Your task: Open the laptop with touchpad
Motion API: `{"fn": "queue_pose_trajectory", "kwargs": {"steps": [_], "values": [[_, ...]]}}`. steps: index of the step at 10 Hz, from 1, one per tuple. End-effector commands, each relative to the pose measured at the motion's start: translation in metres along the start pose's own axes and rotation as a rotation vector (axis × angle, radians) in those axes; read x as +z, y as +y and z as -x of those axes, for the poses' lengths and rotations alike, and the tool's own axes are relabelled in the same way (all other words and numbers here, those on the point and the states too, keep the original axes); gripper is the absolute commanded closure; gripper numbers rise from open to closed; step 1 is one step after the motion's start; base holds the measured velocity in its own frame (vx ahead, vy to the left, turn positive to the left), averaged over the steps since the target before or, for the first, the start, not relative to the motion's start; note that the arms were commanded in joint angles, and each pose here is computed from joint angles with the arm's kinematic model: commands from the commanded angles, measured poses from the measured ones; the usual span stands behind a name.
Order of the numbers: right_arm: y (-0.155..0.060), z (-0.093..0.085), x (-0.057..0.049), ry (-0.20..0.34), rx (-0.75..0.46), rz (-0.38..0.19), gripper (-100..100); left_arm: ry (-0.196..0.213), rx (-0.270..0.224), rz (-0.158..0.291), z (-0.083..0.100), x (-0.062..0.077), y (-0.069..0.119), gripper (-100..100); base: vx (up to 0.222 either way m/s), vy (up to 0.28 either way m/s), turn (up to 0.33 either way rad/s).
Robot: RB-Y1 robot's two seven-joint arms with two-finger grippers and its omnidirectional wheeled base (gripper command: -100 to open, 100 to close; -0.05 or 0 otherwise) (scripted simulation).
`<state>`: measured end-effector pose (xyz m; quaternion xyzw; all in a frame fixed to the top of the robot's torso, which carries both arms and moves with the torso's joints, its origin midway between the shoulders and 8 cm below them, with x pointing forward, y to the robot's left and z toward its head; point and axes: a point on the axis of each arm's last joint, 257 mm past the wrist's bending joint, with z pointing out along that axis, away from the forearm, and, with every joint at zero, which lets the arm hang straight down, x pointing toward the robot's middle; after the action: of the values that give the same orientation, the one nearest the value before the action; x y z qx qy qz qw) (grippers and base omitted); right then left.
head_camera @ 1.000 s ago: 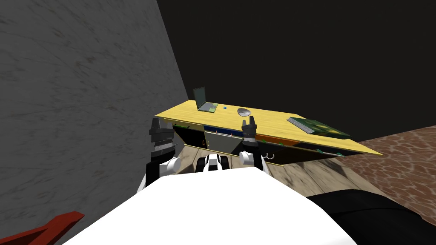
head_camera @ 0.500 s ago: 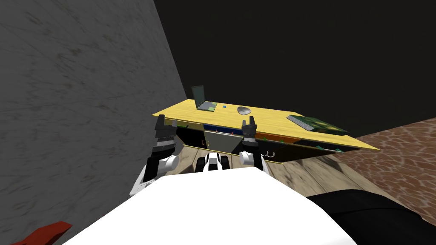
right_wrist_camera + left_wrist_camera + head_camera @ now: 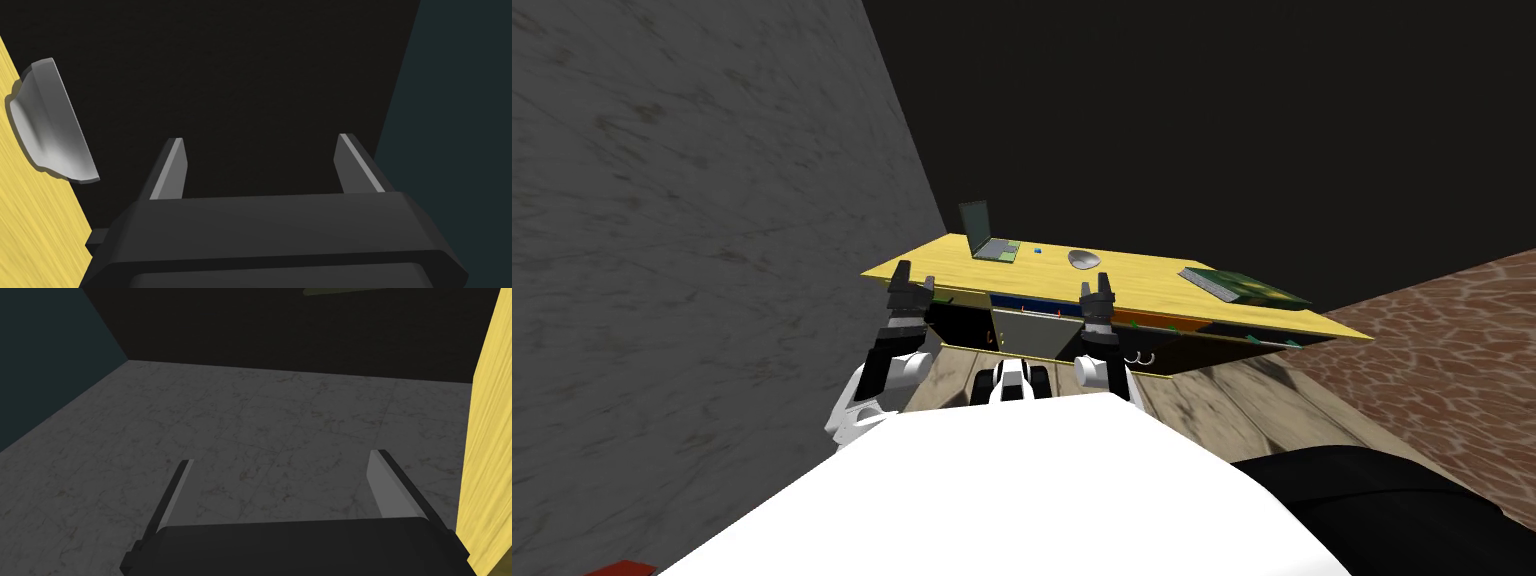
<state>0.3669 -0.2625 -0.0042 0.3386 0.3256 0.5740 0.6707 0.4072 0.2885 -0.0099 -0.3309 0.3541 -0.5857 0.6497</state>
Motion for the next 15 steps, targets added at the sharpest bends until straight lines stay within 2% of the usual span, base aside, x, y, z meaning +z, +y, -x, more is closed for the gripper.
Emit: {"fn": "queue_pose_trajectory", "kwargs": {"steps": [1, 2, 4, 5, 6, 7, 8, 9, 11, 12, 13, 14, 15], "values": [[0.000, 0.000, 0.000, 0.000, 0.000, 0.000, 0, 0.011, -0.018, 0.019, -0.001, 0.020, 0.004, -100, 0.010, 0.040, -0.132], [0.000, 0.000, 0.000, 0.000, 0.000, 0.000, 0, 0.010, -0.018, 0.031, -0.001, 0.020, 0.007, -100, 0.005, 0.038, -0.039], [0.000, 0.000, 0.000, 0.000, 0.000, 0.000, 0, 0.013, -0.037, 0.043, -0.001, 0.040, 0.009, -100, 0.007, 0.042, -0.086], [0.000, 0.000, 0.000, 0.000, 0.000, 0.000, 0, 0.012, -0.038, 0.055, -0.001, 0.041, 0.012, -100, 0.009, 0.041, -0.052], [0.000, 0.000, 0.000, 0.000, 0.000, 0.000, 0, 0.012, -0.049, 0.063, -0.001, 0.051, 0.013, -100, 0.016, 0.043, -0.076], [0.000, 0.000, 0.000, 0.000, 0.000, 0.000, 0, 0.011, -0.049, 0.068, -0.001, 0.051, 0.014, -100, 0.013, 0.035, -0.037], [0.000, 0.000, 0.000, 0.000, 0.000, 0.000, 0, 0.009, -0.062, 0.073, -0.001, 0.062, 0.014, -100, 0.008, 0.034, -0.065], [0.000, 0.000, 0.000, 0.000, 0.000, 0.000, 0, 0.008, -0.062, 0.081, -0.001, 0.062, 0.016, -100, 0.002, 0.031, -0.059], [0.000, 0.000, 0.000, 0.000, 0.000, 0.000, 0, -0.003, -0.090, 0.094, 0.001, 0.081, 0.016, -100, 0.008, 0.053, -0.108], [0.000, 0.000, 0.000, 0.000, 0.000, 0.000, 0, -0.005, -0.091, 0.108, 0.000, 0.083, 0.019, -100, 0.005, 0.048, -0.050], [0.000, 0.000, 0.000, 0.000, 0.000, 0.000, 0, -0.011, -0.108, 0.110, 0.001, 0.094, 0.017, -100, 0.010, 0.043, -0.079], [0.000, 0.000, 0.000, 0.000, 0.000, 0.000, 0, -0.013, -0.108, 0.122, 0.001, 0.094, 0.020, -100, 0.008, 0.035, -0.042], [0.000, 0.000, 0.000, 0.000, 0.000, 0.000, 0, -0.022, -0.127, 0.132, 0.002, 0.105, 0.020, -100, 0.005, 0.031, -0.076]]}}
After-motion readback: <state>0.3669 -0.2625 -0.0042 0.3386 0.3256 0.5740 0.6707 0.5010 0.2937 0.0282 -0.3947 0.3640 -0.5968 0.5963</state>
